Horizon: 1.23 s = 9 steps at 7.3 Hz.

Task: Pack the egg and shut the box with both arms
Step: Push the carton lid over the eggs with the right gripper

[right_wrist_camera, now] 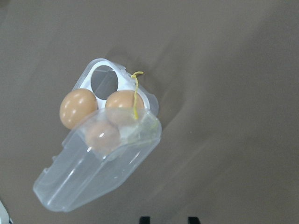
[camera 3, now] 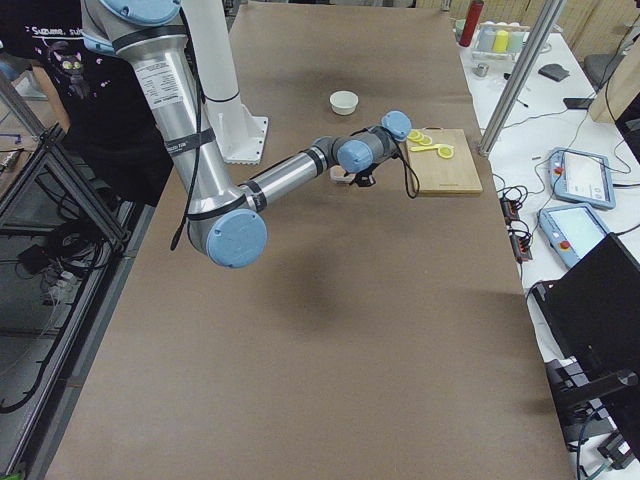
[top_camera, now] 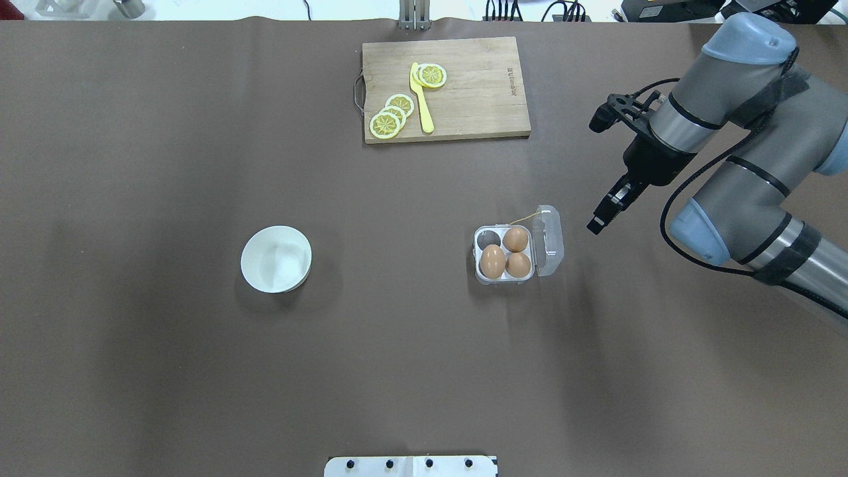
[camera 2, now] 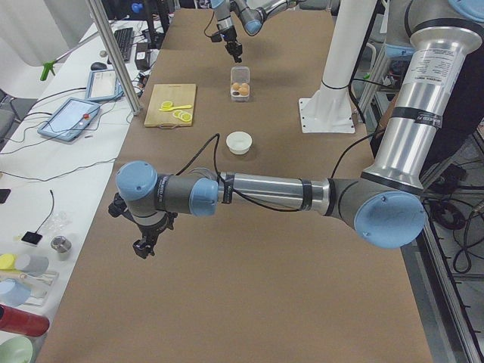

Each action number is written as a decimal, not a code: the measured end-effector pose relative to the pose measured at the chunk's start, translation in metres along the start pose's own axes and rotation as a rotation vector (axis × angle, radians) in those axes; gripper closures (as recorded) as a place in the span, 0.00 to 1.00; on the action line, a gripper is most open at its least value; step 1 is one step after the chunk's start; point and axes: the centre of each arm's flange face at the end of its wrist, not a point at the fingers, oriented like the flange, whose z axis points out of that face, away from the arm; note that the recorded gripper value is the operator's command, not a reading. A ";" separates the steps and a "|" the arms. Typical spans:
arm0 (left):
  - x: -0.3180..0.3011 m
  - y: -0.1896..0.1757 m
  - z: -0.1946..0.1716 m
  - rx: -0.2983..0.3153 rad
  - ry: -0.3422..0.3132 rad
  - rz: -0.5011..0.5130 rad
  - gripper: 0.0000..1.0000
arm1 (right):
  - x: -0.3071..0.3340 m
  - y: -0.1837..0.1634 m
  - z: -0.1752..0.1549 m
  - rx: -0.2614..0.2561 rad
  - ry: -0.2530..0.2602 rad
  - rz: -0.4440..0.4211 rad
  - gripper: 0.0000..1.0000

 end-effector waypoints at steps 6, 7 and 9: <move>0.001 0.005 0.001 -0.001 -0.001 -0.002 0.06 | -0.054 -0.032 0.009 0.057 -0.037 -0.038 0.64; 0.000 0.005 0.000 -0.001 -0.001 -0.002 0.06 | -0.063 -0.035 0.012 0.057 -0.040 -0.042 0.64; 0.000 0.005 0.000 0.000 0.000 -0.002 0.06 | -0.078 -0.041 0.030 0.046 -0.016 -0.060 0.63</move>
